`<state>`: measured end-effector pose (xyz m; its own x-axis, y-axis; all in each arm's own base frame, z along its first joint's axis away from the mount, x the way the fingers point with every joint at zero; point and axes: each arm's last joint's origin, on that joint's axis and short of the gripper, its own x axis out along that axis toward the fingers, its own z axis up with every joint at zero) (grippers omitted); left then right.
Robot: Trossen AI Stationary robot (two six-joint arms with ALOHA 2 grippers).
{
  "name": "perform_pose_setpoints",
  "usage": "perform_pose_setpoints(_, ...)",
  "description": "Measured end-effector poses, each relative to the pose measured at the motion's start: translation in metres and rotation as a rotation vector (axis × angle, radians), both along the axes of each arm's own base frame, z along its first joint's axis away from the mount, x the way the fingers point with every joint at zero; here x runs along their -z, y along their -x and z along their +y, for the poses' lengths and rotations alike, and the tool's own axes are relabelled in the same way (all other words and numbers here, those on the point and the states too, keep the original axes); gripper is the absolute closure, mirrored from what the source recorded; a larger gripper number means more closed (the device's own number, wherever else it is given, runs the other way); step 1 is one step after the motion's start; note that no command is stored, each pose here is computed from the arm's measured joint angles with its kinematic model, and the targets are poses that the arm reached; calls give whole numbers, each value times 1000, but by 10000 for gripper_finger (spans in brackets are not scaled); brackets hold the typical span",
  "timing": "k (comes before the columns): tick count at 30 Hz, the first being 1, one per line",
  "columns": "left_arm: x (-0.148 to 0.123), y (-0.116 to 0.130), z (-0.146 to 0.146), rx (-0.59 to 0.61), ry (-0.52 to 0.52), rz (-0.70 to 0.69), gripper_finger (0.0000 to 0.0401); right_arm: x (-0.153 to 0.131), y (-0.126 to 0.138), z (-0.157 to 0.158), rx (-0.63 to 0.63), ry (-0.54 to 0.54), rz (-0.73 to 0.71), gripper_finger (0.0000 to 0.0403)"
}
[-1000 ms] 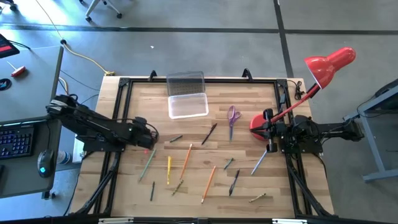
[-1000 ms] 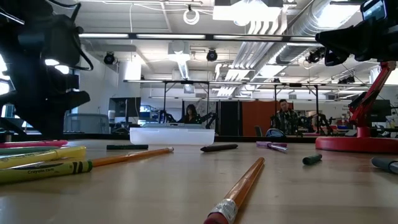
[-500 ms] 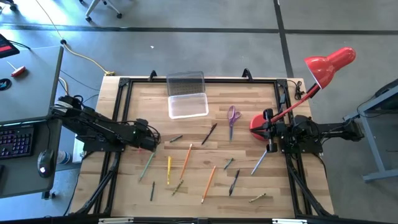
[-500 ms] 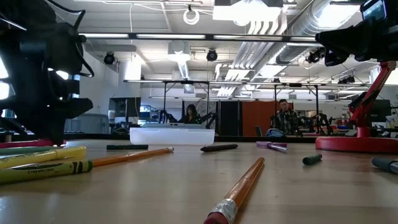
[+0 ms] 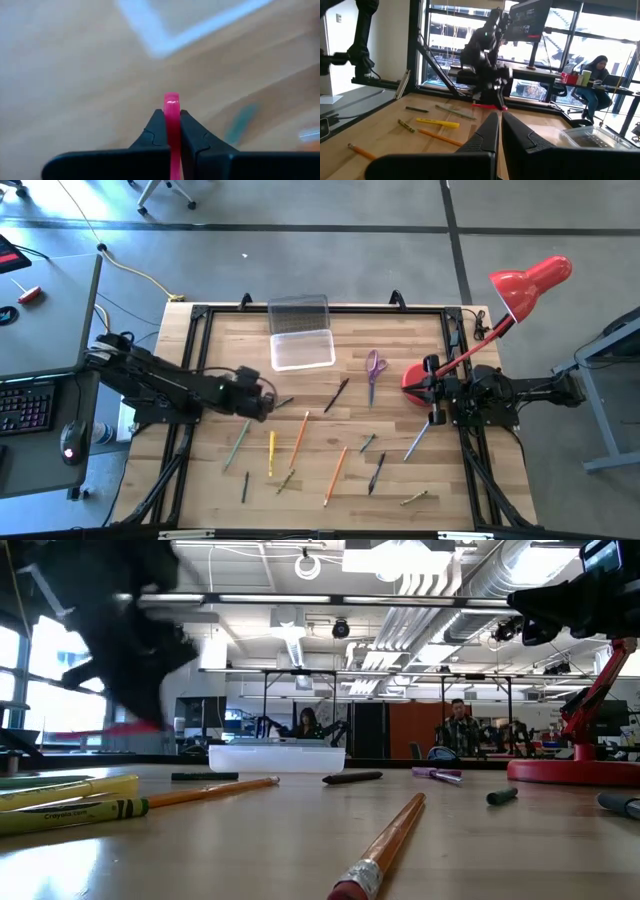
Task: Pick & place school supplies into a supply box
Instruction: Put the pink pen into the supplies box
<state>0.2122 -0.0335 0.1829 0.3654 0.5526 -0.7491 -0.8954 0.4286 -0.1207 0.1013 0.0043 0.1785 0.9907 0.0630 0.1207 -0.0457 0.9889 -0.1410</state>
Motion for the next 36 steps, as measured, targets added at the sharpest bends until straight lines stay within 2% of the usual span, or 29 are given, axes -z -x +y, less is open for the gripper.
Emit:
perform_pose_setpoints(7, -69, -42, 31, 144, -172, -67, 366, 0, 0, 0, 0, 0, -4, 402)
perform_pose_setpoints(12, -85, -66, 69, 294, -238, -157, 366, -1, 0, 0, 0, -1, -8, 402)
perform_pose_setpoints(17, -66, -87, 112, 415, -253, -136, 366, -1, 0, 0, 0, -1, -8, 402)
perform_pose_setpoints(26, -7, -103, 183, 470, -267, -17, 352, -1, 0, 0, -1, -7, -8, 402)
perform_pose_setpoints(31, 18, -102, 199, 566, -248, 60, 350, -1, 0, 0, 7, -5, -8, 402)
perform_pose_setpoints(36, 33, -106, 201, 596, -215, 68, 344, -1, 0, -1, 50, -10, -8, 402)
